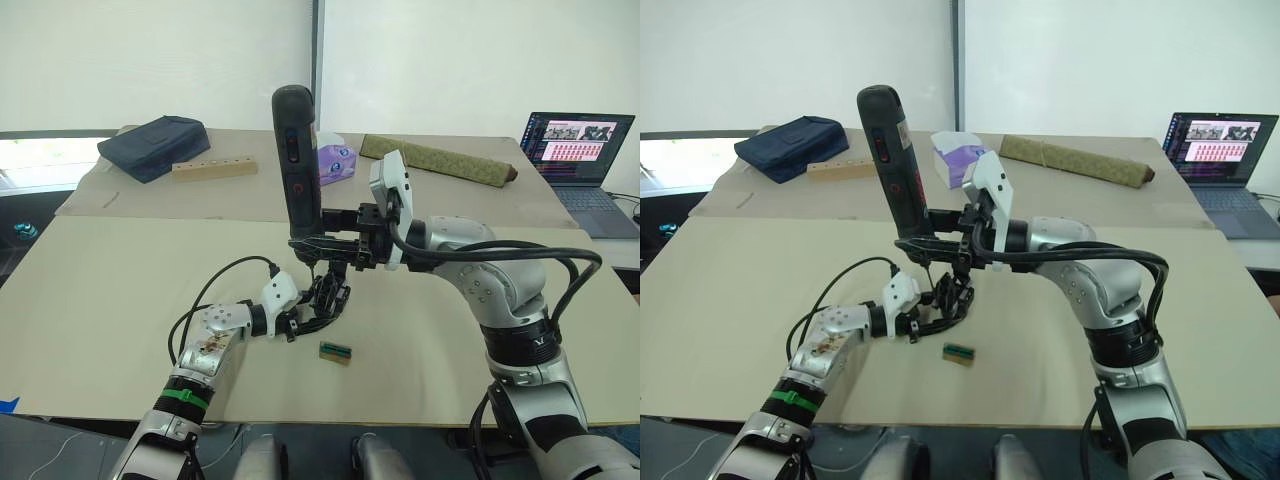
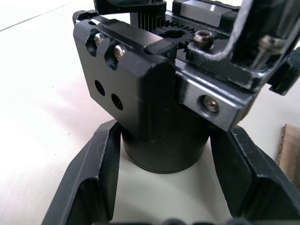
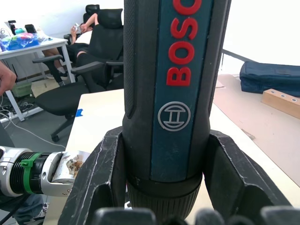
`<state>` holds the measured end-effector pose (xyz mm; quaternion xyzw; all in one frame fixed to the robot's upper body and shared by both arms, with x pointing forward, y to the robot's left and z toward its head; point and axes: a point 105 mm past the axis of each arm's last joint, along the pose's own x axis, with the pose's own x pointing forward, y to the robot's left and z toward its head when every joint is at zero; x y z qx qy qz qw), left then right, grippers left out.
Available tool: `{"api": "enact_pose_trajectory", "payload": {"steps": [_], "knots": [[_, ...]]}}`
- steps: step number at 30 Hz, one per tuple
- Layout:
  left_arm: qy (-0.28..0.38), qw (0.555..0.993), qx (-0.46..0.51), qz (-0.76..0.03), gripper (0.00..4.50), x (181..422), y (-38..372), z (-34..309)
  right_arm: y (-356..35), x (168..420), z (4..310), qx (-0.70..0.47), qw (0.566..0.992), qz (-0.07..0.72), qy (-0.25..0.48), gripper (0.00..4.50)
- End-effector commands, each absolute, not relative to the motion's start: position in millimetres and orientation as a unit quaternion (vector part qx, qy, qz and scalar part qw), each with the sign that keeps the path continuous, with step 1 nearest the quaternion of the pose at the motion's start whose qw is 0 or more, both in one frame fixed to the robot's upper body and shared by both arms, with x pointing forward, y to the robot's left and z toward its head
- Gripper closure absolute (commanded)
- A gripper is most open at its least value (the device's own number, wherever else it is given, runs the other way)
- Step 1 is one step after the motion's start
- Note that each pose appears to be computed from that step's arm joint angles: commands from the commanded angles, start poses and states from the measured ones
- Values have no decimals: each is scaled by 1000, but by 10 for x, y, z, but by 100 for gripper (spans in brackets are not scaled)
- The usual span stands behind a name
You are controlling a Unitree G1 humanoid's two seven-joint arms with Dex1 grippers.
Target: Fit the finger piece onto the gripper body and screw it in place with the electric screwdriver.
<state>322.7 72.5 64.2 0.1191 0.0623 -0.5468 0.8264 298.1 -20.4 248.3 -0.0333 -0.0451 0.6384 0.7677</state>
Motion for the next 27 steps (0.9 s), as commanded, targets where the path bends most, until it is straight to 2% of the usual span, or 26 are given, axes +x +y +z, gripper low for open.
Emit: {"api": "enact_pose_trajectory", "payload": {"steps": [1, 27], "knots": [[131, 818, 109, -549, 221, 3127, 743, 309, -227, 2933, 2670, -39, 763, 638, -93, 260], [133, 819, 110, -547, 221, 3139, 768, 276, -261, 2981, 2483, -40, 774, 626, -89, 260]]}}
